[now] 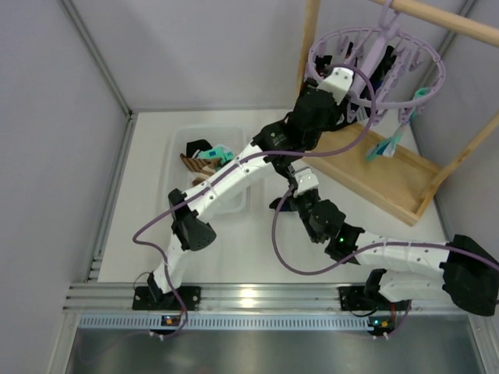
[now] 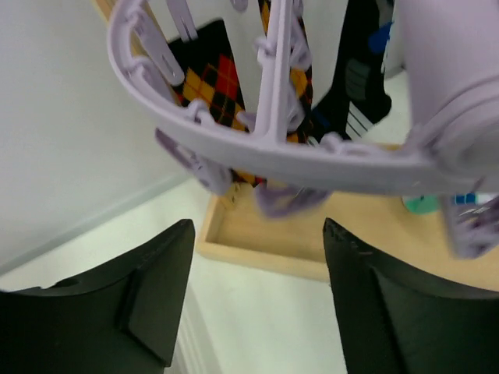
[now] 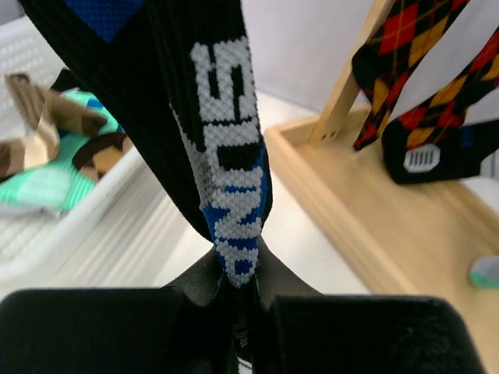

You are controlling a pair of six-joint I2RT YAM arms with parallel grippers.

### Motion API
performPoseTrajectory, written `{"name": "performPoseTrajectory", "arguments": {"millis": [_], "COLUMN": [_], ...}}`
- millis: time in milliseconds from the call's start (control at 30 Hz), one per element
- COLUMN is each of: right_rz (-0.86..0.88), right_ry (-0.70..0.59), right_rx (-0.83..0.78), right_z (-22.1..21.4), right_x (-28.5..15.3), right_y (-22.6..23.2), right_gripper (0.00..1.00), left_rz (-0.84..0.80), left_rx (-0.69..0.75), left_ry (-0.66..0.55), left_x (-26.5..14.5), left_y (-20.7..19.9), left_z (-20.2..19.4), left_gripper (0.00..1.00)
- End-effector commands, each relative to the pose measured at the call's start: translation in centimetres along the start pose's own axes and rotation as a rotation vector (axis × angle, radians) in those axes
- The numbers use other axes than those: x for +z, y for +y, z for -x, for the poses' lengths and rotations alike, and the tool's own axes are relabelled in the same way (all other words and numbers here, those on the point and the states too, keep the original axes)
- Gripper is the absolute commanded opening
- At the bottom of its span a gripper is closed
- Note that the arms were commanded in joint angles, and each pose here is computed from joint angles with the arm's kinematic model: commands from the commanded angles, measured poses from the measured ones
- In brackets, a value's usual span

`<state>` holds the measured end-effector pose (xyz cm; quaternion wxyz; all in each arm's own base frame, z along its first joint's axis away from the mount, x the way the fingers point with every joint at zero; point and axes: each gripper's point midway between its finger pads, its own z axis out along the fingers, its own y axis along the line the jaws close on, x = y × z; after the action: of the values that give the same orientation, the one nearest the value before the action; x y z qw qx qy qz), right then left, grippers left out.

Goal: Remove the socks clipped to the hanger

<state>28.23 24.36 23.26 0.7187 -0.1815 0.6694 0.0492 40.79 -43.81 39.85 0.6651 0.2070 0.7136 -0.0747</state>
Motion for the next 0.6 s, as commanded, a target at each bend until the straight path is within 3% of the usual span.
{"name": "performPoseTrajectory", "arguments": {"millis": [0, 33, 100, 267, 300, 333, 400, 567], "right_rz": [0.068, 0.083, 0.080, 0.077, 0.100, 0.092, 0.133, 0.163], "right_ry": [0.024, 0.064, 0.054, 0.065, 0.063, 0.049, 0.025, -0.015], "right_rx": [0.123, 0.132, 0.174, 0.275, 0.278, 0.288, 0.304, 0.285], "right_z": [-1.3, -3.2, -3.1, -2.8, -2.4, -1.4, 0.6, 5.4], "right_x": [-2.0, -2.9, -3.6, -3.8, -3.7, -3.2, -2.7, -0.1], "right_y": [0.2, 0.3, -1.0, -3.3, -3.1, -3.7, -3.6, -3.9], "right_gripper": [0.00, 0.00, 0.00, 0.00, 0.00, 0.00, 0.00, 0.00], "left_rz": [-0.022, 0.015, 0.059, 0.186, 0.216, 0.248, 0.338, 0.438], "left_rx": [-0.090, -0.097, -0.096, -0.187, -0.160, -0.199, -0.175, -0.305], "left_ry": [-0.053, -0.054, -0.025, -0.046, -0.003, -0.030, 0.015, 0.033], "left_x": [-3.4, -4.1, -5.3, -11.5, -11.7, -13.9, -15.3, -22.7], "left_y": [1.9, 3.0, 3.9, 9.8, 10.3, 12.3, 14.2, 19.8], "left_z": [3.5, 3.8, 2.9, 4.1, 1.9, 2.8, 0.0, -3.0], "left_gripper": [0.73, 0.86, 0.98, 0.98, 0.98, 0.98, 0.98, 0.98]}}
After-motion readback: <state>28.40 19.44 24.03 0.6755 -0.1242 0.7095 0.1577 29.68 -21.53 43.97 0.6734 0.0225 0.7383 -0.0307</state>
